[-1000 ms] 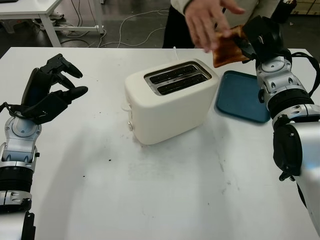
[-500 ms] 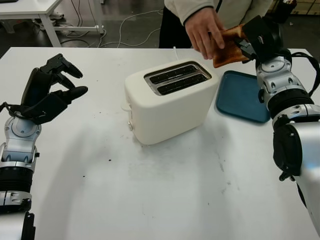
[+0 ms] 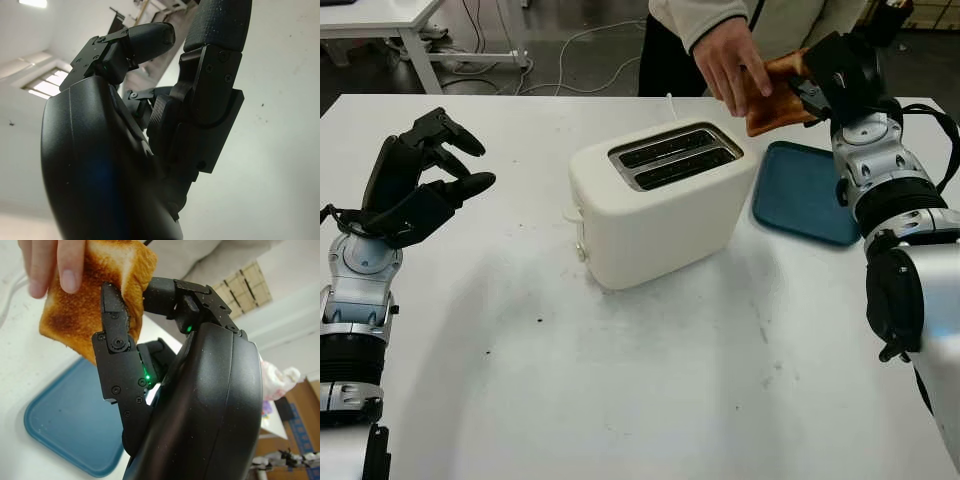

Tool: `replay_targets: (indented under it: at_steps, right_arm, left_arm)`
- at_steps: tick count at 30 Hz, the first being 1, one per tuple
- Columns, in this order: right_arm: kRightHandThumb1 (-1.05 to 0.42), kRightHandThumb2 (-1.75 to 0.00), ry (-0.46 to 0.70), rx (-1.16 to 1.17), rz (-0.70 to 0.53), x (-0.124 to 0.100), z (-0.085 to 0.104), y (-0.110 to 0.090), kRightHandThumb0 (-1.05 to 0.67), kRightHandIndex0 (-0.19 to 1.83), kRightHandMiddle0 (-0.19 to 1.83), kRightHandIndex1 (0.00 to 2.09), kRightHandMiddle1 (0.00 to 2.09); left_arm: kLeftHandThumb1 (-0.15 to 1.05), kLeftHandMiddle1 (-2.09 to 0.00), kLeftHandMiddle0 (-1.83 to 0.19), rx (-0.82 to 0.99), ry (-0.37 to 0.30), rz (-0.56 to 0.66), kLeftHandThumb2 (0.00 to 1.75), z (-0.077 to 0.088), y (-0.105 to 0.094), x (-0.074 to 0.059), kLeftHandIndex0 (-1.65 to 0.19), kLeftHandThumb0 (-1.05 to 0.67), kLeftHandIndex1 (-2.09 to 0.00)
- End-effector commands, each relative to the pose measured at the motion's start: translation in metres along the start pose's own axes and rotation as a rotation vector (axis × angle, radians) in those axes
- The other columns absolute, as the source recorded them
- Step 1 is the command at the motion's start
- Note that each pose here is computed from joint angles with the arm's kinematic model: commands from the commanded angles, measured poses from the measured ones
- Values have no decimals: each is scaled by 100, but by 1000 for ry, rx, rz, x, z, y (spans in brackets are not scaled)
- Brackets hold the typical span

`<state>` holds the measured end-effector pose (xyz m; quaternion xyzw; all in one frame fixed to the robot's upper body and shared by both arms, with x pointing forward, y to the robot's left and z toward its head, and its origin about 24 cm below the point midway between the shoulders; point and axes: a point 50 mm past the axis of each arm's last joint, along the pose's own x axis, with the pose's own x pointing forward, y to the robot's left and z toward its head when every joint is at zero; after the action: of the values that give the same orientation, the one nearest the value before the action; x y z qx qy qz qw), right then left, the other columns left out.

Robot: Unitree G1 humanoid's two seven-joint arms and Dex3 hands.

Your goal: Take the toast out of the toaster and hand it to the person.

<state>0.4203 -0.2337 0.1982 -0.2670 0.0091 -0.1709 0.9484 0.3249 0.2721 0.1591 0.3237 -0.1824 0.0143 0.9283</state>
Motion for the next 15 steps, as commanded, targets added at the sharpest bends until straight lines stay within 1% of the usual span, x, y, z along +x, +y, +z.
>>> replay_targets:
  at_steps: [1, 4, 10, 15]
  right_arm:
    - [-92, -24, -19, 11, -8, 1, 6, -2, -35, 89, 44, 175, 175]
    - [-92, -23, -26, 10, -12, 1, 5, -2, -36, 83, 48, 175, 175]
    - [-92, -23, -22, 31, -12, 1, 6, -3, -34, 86, 47, 175, 175]
    - [-92, -18, -14, 63, -19, 1, 7, -2, -33, 87, 56, 175, 175]
  left_arm:
    - [92, -150, -52, 1, -5, 1, 17, 0, 1, -1, -39, -105, -149]
    - [92, -151, -52, -1, -2, 4, 16, 0, 1, -1, -39, -105, -151]
    - [92, -151, -52, -2, -3, 7, 15, 0, 0, -1, -39, -105, -151]
    - [92, -152, -53, 2, -4, 5, 16, 0, 1, 0, -39, -105, -151]
